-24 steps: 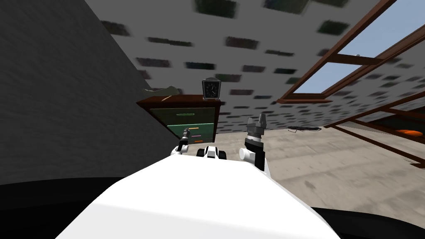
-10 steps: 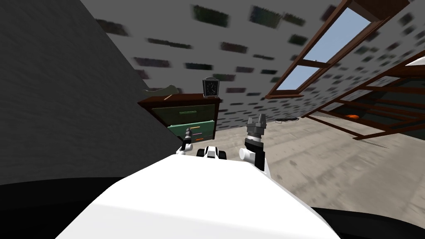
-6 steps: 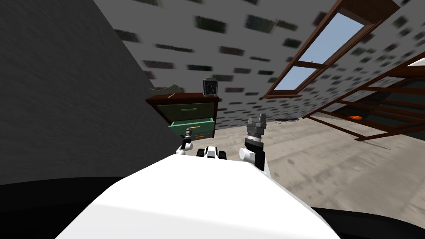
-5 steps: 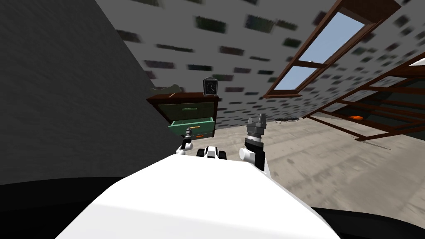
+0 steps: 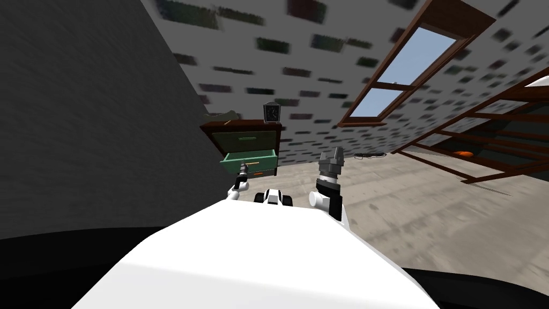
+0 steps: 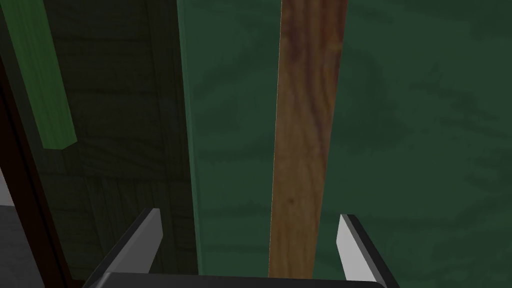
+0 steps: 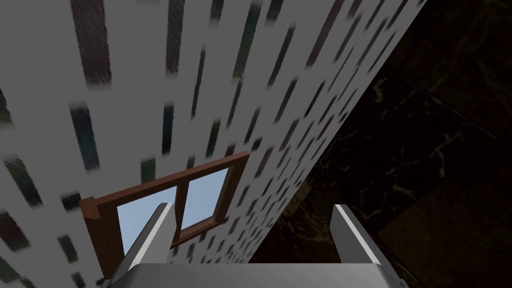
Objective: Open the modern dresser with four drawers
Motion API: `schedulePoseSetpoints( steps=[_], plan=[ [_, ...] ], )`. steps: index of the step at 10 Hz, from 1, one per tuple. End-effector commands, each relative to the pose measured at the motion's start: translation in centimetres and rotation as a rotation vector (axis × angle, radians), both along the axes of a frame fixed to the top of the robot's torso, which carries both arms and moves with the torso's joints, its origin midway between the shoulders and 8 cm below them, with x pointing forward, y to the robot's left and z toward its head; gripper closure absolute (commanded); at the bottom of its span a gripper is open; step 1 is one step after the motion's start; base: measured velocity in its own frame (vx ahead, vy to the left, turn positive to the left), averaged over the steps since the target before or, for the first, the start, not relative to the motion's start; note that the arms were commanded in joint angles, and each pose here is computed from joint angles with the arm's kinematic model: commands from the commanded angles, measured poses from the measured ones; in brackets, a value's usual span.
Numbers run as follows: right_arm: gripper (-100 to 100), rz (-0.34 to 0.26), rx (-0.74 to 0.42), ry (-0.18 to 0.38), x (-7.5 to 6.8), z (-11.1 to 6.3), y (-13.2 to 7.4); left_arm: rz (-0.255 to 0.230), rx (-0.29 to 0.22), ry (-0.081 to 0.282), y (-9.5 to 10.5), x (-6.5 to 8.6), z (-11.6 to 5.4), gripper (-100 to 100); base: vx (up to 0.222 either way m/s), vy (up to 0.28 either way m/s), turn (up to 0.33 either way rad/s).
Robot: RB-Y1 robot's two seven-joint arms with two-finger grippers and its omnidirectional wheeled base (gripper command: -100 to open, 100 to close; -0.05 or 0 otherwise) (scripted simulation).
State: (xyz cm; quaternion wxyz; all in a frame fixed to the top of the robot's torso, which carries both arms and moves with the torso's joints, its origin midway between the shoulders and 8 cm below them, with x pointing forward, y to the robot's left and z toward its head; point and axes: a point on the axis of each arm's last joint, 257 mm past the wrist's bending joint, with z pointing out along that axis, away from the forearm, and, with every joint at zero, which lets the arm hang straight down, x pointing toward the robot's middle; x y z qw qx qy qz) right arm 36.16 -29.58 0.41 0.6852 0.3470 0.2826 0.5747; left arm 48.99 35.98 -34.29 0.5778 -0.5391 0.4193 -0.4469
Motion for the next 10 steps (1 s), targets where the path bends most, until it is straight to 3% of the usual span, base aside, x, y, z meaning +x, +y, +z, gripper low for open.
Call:
schedulePoseSetpoints(
  steps=[1,6,7,8,10],
  plan=[
    [0,0.000,0.000,0.000,0.0,0.0,0.0,-0.011,-0.001,0.002,0.2,2.0,1.3,-100,-0.043,-0.034,0.047],
    [0,0.000,0.000,0.000,0.0,0.0,0.0,-0.031,0.000,0.002,0.7,5.7,4.3,-100,-0.062,-0.031,0.039],
    [0,0.000,0.000,0.000,0.0,0.0,0.0,-0.029,-0.003,0.017,0.5,4.9,3.4,-100,-0.024,-0.015,0.006],
    [0,0.000,0.000,0.000,0.0,0.0,0.0,-0.029,-0.006,0.025,0.5,4.8,3.1,0,0.000,0.000,0.000],
    [0,0.000,0.000,0.000,0.0,0.0,0.0,-0.028,-0.008,0.036,0.5,4.6,2.6,0,0.000,0.000,0.000]
  ],
)
